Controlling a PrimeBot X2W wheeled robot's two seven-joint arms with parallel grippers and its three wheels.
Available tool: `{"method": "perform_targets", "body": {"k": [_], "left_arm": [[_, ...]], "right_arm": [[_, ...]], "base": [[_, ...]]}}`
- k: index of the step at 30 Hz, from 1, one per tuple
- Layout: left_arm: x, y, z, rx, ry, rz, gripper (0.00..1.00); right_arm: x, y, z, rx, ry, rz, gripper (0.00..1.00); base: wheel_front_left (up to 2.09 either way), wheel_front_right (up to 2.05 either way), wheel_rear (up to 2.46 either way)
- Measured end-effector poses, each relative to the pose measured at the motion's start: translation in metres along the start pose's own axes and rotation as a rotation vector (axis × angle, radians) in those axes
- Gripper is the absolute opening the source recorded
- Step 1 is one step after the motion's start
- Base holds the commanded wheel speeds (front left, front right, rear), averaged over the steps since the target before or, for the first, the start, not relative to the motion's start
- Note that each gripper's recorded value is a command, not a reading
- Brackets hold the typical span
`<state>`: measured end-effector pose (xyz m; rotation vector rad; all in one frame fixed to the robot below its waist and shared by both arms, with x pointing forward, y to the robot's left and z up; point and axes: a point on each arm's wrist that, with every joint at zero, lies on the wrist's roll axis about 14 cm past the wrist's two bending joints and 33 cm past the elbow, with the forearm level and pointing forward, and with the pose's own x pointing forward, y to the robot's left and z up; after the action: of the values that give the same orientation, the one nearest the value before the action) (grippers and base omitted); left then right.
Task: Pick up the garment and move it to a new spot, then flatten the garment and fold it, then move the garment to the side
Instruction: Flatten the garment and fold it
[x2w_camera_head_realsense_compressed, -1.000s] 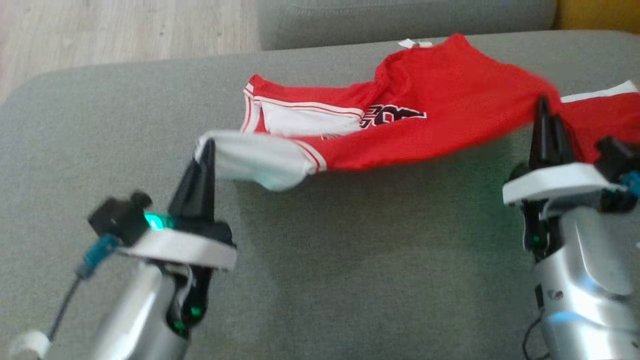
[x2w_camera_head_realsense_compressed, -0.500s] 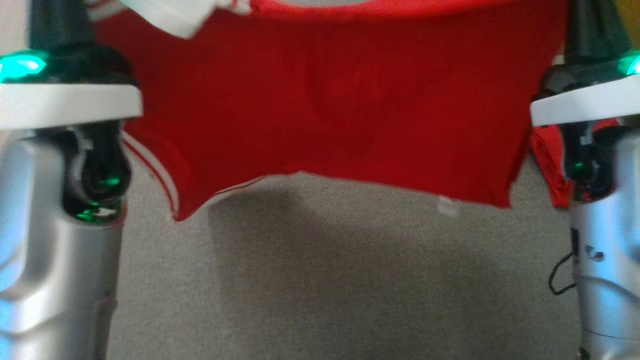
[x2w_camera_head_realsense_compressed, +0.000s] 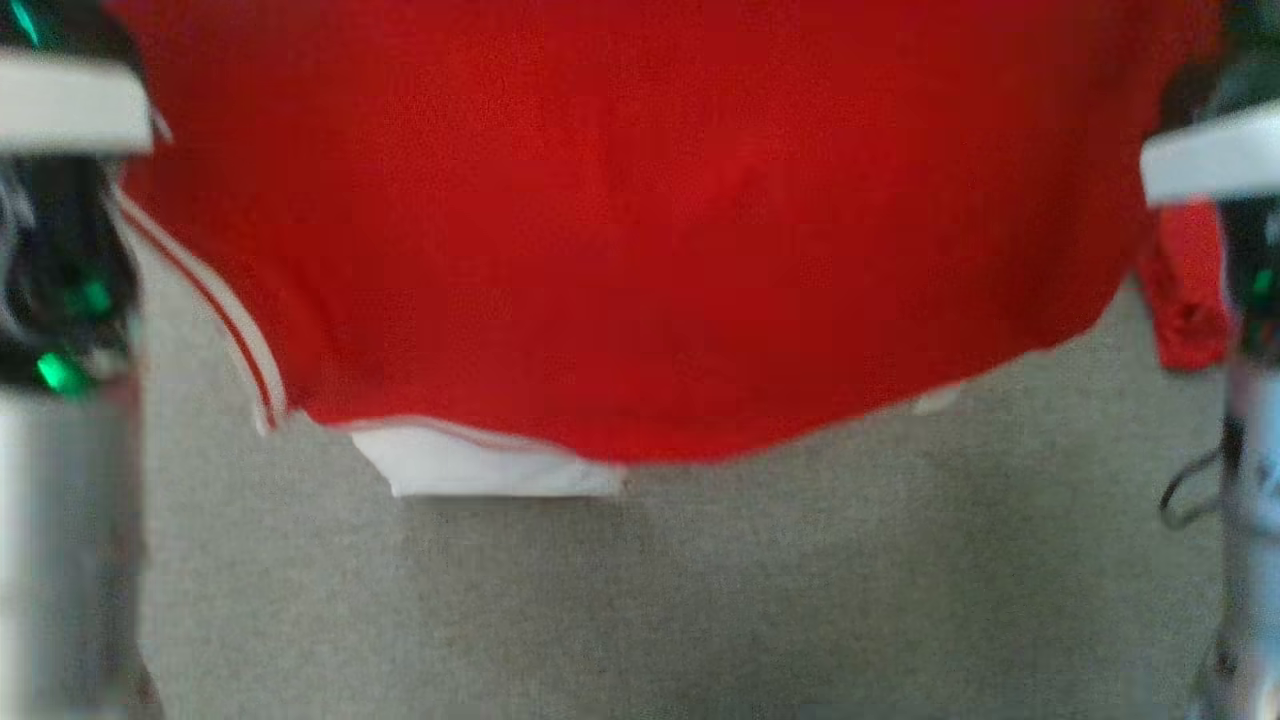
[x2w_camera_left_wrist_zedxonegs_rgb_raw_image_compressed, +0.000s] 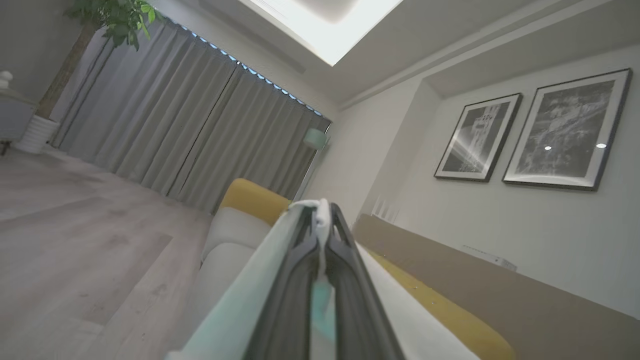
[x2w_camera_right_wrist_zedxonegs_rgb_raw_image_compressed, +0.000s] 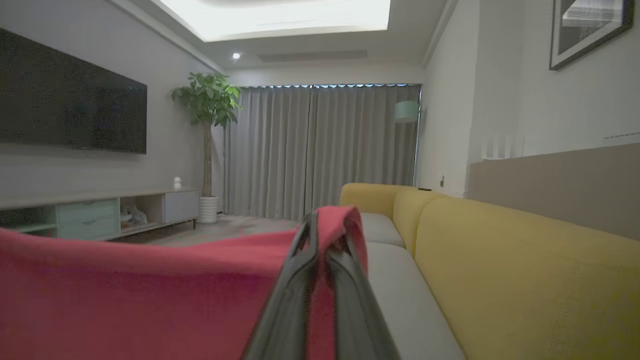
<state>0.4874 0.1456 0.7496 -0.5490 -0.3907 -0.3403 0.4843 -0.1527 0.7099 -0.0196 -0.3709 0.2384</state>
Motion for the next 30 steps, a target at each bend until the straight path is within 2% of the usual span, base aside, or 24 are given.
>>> {"method": "perform_targets", "body": {"k": [4, 6, 9, 12, 15, 22, 25, 29, 30], "left_arm": [[0.053, 0.034, -0.024, 0.094, 0.07, 0.01, 0.0], [0.081, 0.047, -0.033, 0.143, 0.079, 0.006, 0.0], [0.118, 0.068, -0.033, 0.205, 0.035, 0.028, 0.0], [0.146, 0.087, -0.025, 0.213, -0.043, 0.058, 0.0], [0.155, 0.097, -0.034, 0.212, -0.062, 0.06, 0.0], [0.133, 0.117, -0.079, 0.226, 0.034, 0.078, 0.0], [0.106, 0.126, -0.116, 0.235, 0.142, 0.09, 0.0], [0.047, 0.132, -0.174, 0.225, 0.334, 0.09, 0.0], [0.047, 0.132, -0.174, 0.225, 0.334, 0.09, 0.0]], "right_arm": [[0.056, -0.005, -0.03, -0.046, 0.05, 0.045, 0.0], [0.087, -0.005, -0.037, -0.068, 0.027, 0.08, 0.0], [0.128, -0.018, -0.043, -0.083, -0.028, 0.066, 0.0], [0.158, -0.034, -0.052, -0.093, -0.08, 0.029, 0.0], [0.171, -0.042, -0.074, -0.076, -0.086, 0.0, 0.0], [0.158, -0.028, -0.143, -0.048, 0.079, 0.022, 0.0], [0.131, -0.028, -0.18, -0.049, 0.195, 0.024, 0.0], [0.075, -0.027, -0.242, -0.061, 0.418, 0.034, 0.0], [0.075, -0.027, -0.242, -0.061, 0.418, 0.034, 0.0]], "base": [[0.0, 0.0, 0.0], [0.0, 0.0, 0.0], [0.0, 0.0, 0.0], [0.0, 0.0, 0.0], [0.0, 0.0, 0.0], [0.0, 0.0, 0.0], [0.0, 0.0, 0.0], [0.0, 0.0, 0.0], [0.0, 0.0, 0.0]]}}
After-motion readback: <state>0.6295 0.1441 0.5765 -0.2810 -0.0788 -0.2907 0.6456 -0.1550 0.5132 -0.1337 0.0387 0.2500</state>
